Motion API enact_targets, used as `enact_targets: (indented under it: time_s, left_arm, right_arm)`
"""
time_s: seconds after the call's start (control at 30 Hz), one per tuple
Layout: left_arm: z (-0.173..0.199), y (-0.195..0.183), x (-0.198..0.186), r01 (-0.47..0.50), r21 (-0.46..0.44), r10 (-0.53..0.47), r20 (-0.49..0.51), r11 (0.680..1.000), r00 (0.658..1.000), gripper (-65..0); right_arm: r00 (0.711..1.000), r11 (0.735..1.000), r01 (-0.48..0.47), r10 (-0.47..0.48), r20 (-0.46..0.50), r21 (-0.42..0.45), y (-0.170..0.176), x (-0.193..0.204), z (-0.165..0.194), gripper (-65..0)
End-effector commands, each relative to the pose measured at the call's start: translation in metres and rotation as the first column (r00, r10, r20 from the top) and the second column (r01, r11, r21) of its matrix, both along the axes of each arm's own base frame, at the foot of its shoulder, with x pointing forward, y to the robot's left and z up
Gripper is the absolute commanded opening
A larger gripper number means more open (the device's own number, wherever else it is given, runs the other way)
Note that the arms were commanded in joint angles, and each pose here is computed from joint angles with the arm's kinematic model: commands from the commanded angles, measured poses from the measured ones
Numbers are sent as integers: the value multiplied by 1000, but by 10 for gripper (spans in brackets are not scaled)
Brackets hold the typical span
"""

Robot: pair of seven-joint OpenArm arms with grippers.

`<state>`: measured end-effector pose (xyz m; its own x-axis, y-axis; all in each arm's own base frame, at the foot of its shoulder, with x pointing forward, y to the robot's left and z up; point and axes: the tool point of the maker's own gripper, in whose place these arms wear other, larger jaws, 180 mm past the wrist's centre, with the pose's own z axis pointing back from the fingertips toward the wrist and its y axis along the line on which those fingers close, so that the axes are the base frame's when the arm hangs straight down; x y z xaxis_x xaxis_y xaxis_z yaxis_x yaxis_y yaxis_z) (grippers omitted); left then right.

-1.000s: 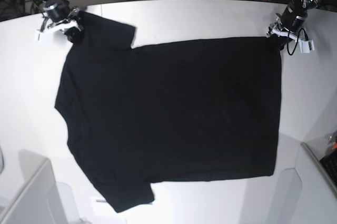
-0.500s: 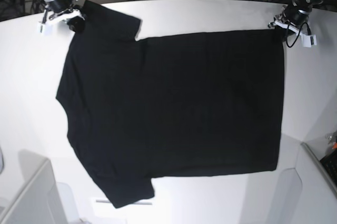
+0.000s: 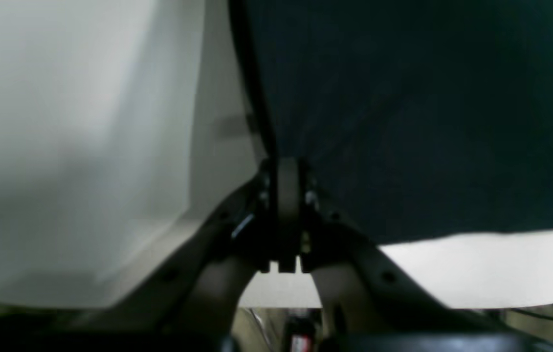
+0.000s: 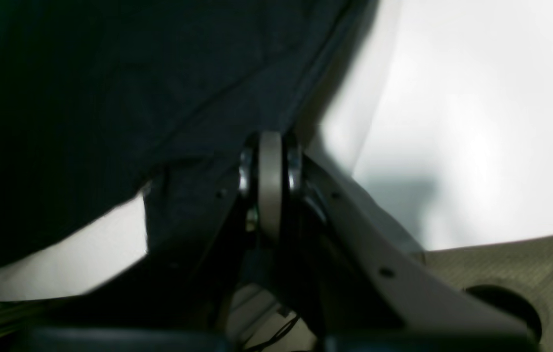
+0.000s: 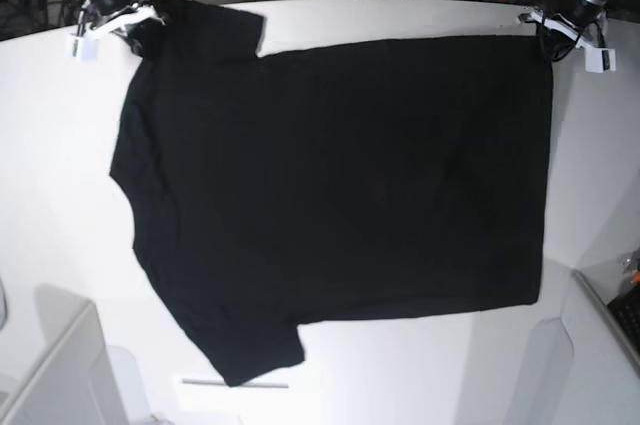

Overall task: Fold the T-shirt properly
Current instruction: 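Lift the shirt with both grippers and drag it toward the robot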

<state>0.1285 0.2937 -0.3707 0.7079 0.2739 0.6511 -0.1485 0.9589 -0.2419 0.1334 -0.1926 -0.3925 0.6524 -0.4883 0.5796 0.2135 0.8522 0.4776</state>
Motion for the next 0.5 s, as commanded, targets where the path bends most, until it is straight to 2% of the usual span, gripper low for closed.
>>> enact_targets:
  time_s: [0.0,0.2,0.33,0.47]
  left_arm:
    - [10,-1,5,13,7,-13,32,1000,999,-650]
    - [16,-4,17,20,5,-20,67,1000,998,-650]
    - [15,-6,29,21,-9,-20,52,1000,998,-650]
    - [18,8,35,-55,-22,56,35,998,998,-650]
  right_arm:
    - [999,1000,-1,1,40,-6,-2,5,11,-650]
    - [994,1000,-7,8,112,-13,-4,38,22,-650]
    - [993,999,-54,54,108,-8,0,61,27,-650]
    - [992,998,-65,66,112,-8,-4,83,35,-650]
